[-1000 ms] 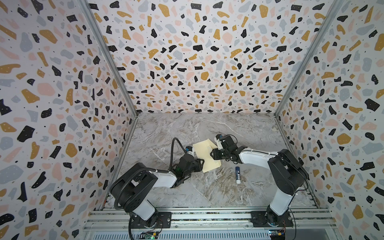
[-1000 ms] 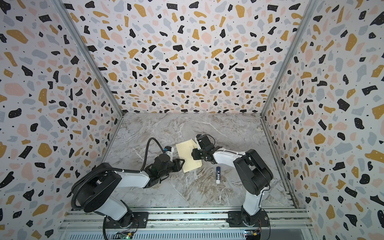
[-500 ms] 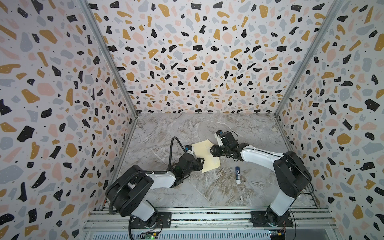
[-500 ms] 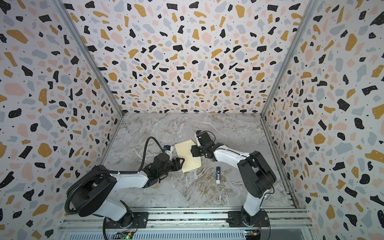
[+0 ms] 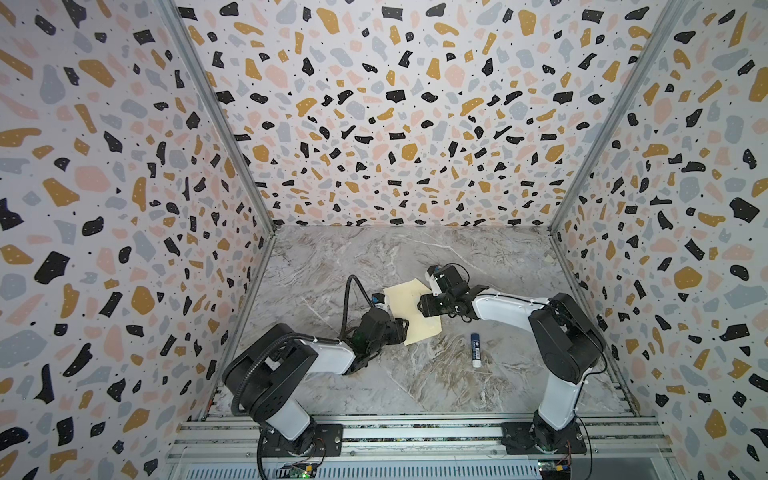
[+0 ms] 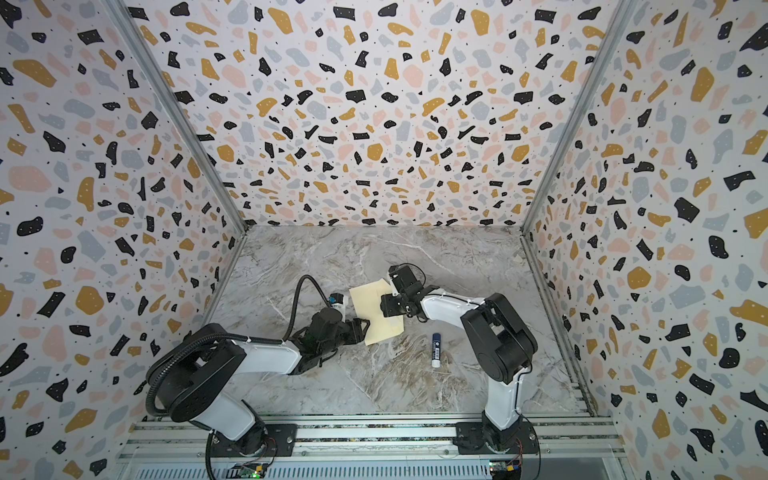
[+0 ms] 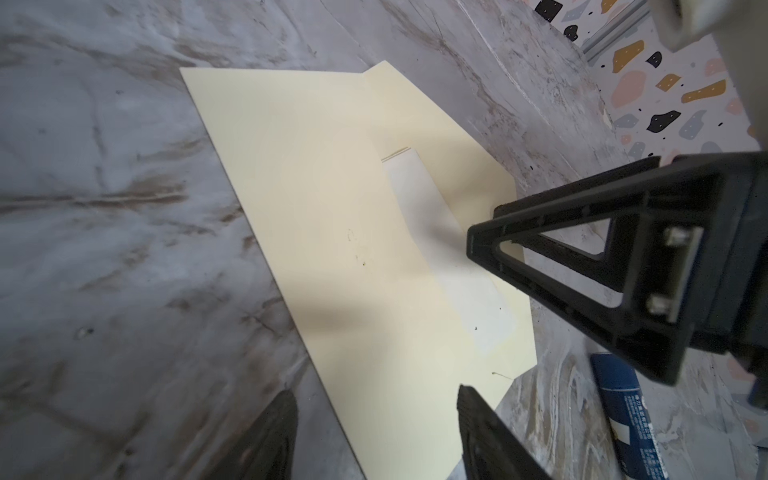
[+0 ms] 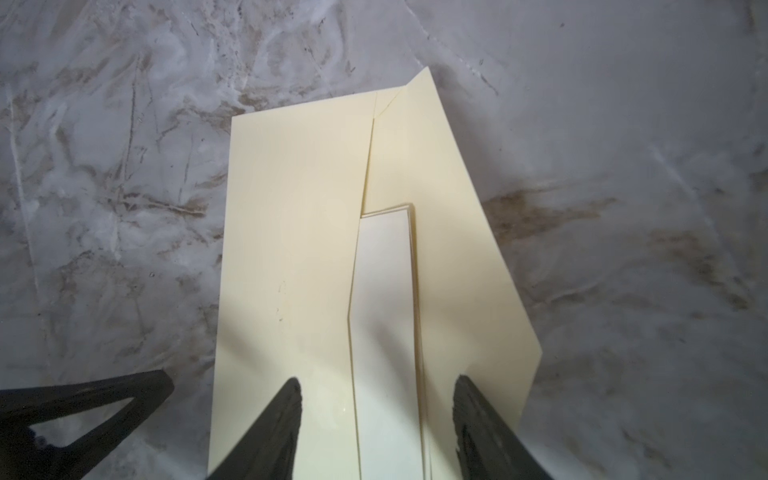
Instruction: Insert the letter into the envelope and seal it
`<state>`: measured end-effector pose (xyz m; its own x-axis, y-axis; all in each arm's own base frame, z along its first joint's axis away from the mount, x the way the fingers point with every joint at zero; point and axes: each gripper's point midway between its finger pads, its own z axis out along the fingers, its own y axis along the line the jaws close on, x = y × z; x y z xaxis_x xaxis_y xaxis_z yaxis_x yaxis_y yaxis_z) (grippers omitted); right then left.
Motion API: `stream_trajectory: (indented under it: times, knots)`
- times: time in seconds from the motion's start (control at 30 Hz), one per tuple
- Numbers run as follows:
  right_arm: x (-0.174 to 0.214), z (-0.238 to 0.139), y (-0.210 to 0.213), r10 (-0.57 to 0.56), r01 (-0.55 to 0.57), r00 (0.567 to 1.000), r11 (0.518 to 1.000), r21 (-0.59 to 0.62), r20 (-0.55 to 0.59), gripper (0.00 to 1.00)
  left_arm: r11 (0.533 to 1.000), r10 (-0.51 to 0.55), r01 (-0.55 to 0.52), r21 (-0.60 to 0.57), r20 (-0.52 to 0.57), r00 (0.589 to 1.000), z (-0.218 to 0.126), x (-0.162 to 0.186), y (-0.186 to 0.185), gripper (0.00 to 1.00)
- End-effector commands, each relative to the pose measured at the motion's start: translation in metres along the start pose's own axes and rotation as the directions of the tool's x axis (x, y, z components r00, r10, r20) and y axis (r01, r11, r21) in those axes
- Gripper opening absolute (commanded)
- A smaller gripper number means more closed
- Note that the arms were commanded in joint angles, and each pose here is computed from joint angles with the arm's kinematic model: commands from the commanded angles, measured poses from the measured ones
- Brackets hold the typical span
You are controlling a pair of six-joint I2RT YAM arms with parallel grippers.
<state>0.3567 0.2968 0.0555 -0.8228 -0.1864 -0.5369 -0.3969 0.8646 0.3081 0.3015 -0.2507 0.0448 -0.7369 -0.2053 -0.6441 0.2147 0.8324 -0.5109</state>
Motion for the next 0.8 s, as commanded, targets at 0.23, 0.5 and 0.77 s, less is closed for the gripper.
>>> stream_trajectory:
  times: [0.23,0.5,0.77]
  knots:
    - [0.004,0.008,0.006,0.013,-0.014,1.000,0.999,-0.032,-0.021,0.56,0.998,0.000,-0.001,0.067,0.017,1.000,0.007,0.000,-0.010,0.44]
    - [0.010,0.013,0.007,0.029,-0.030,0.999,0.998,-0.049,-0.039,0.55,0.997,-0.009,0.009,0.078,-0.001,1.000,0.011,0.007,-0.009,0.36]
    - [0.017,0.018,0.008,0.040,-0.044,0.997,0.997,-0.062,-0.062,0.55,0.997,-0.013,0.014,0.073,-0.015,1.000,0.015,0.014,-0.005,0.33]
